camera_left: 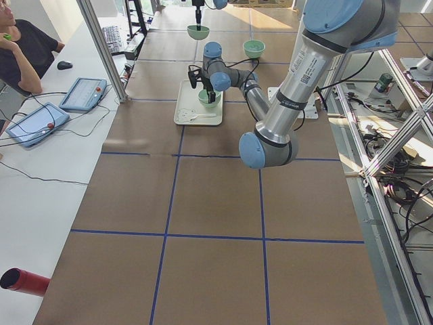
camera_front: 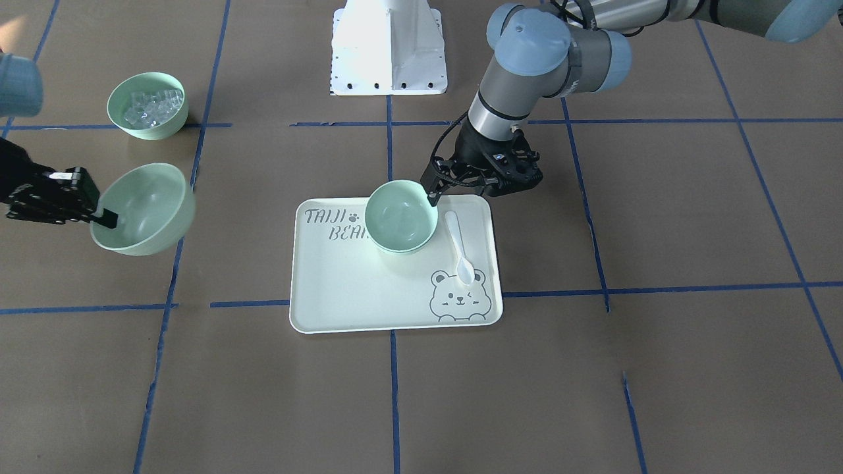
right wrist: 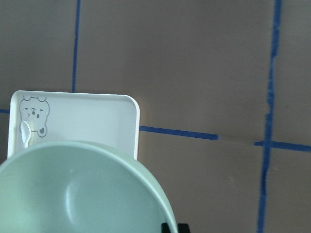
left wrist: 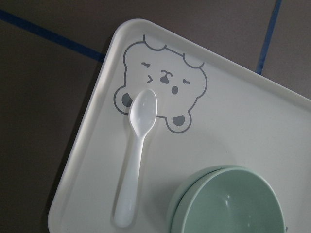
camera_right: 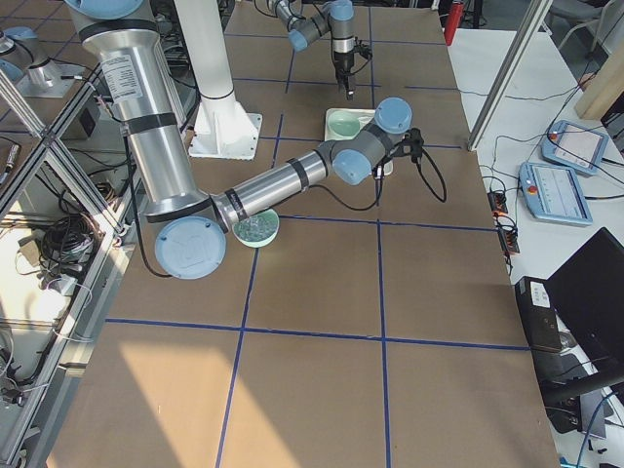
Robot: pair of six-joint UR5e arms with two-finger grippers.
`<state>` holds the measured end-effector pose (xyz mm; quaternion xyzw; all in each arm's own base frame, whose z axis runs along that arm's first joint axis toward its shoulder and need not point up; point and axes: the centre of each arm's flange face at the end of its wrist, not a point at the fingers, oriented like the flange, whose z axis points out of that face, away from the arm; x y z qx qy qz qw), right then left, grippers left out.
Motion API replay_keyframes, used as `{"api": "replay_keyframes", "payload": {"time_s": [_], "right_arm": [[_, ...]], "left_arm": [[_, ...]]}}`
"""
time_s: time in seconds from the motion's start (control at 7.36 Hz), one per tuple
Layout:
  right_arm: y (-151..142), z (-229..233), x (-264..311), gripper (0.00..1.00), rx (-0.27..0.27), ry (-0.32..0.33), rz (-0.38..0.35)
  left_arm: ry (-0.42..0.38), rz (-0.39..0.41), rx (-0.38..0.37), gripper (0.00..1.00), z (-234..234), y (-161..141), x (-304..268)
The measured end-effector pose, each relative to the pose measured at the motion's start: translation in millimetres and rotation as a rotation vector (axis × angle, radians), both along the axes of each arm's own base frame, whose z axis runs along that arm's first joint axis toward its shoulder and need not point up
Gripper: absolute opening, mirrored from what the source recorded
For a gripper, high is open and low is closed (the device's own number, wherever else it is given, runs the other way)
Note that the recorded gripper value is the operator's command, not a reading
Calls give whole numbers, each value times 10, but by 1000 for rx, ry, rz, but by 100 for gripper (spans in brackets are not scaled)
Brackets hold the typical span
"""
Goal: Stack green bowls together
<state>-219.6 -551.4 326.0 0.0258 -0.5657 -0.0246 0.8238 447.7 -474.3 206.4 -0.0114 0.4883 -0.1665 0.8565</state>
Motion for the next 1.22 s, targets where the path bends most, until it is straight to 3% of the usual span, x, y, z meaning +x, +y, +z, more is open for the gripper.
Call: {"api": "replay_keyframes", "payload": {"time_s": [0.27,0.68,1.22], "right_arm": [[201,-659,-1029,0,-12,18,24],[604,-1100,-2446,0,33,92,89],[679,-1227,-2999,0,34,120,72]], "left_arm": [[-58,17,74,100,120,-313,-752],[-177,14,190,100,331,-560,-1885],[-254,53,244,100,709,-567,-2351]]}}
